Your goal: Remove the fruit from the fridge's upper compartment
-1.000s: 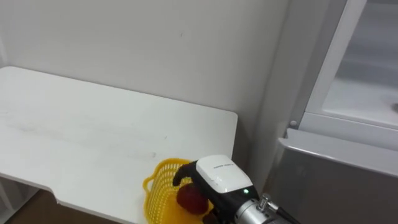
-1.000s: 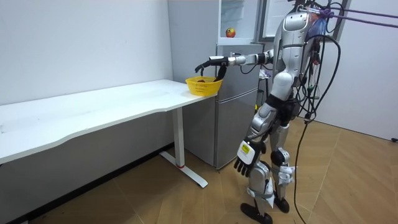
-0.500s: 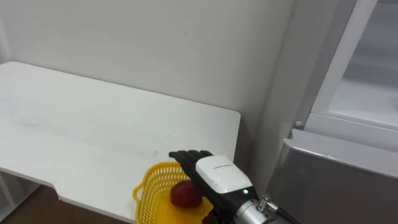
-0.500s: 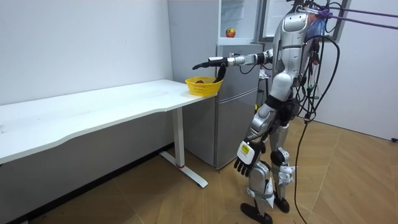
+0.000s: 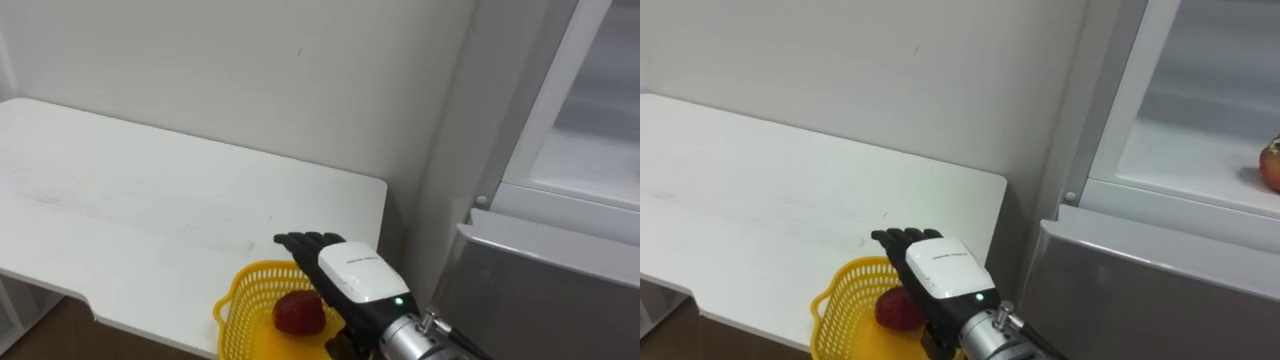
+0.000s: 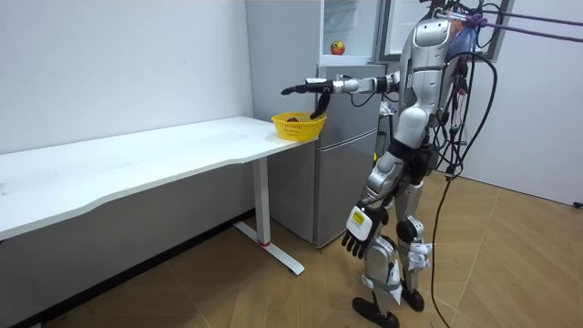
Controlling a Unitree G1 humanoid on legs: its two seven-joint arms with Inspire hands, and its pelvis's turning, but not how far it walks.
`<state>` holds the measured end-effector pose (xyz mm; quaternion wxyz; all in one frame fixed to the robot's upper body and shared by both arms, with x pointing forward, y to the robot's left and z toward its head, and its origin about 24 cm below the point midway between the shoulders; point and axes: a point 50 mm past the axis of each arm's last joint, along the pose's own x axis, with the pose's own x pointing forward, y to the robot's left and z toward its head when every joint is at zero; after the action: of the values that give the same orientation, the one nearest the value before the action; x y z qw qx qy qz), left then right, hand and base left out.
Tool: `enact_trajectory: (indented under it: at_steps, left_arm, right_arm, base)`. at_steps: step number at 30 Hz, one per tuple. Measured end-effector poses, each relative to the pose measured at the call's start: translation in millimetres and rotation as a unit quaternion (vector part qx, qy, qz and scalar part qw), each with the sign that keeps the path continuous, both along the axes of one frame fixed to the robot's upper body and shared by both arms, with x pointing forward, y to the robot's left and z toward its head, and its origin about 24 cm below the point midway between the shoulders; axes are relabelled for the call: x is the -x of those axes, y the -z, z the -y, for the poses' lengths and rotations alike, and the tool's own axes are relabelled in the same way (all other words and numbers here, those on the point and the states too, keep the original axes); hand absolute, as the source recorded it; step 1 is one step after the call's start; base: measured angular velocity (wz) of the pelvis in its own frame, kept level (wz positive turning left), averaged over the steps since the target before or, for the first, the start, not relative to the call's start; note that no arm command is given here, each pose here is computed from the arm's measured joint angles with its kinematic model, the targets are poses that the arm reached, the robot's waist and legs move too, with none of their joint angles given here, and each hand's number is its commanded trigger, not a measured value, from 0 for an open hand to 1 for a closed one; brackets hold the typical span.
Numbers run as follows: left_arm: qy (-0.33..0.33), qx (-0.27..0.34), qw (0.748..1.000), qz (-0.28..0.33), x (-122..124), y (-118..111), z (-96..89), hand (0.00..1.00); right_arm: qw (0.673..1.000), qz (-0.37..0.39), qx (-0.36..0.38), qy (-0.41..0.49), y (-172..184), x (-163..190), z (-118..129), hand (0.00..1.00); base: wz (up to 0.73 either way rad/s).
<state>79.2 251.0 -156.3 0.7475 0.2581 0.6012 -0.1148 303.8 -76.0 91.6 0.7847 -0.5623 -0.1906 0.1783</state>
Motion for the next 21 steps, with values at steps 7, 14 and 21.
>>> enact_trajectory:
  at_steps: [7, 14, 21]
  left_arm:
    - [-0.005, 0.000, 1.000, 0.002, 5, 3, 6.7, 0.00]
    - [-0.011, 0.000, 1.000, -0.009, 13, 5, 8.6, 0.00]
    - [-0.019, -0.006, 1.000, -0.017, 27, 8, 11.2, 0.00]
  right_arm:
    - [0.994, 0.039, -0.099, -0.014, -36, 2, 4, 0.00]
    - [0.981, 0.098, -0.167, -0.030, -71, 11, 6, 0.00]
    - [0.943, 0.191, -0.272, -0.032, -109, 24, 22, 0.00]
  base:
    - [-0.05]
    - [0.00]
    - [-0.07]
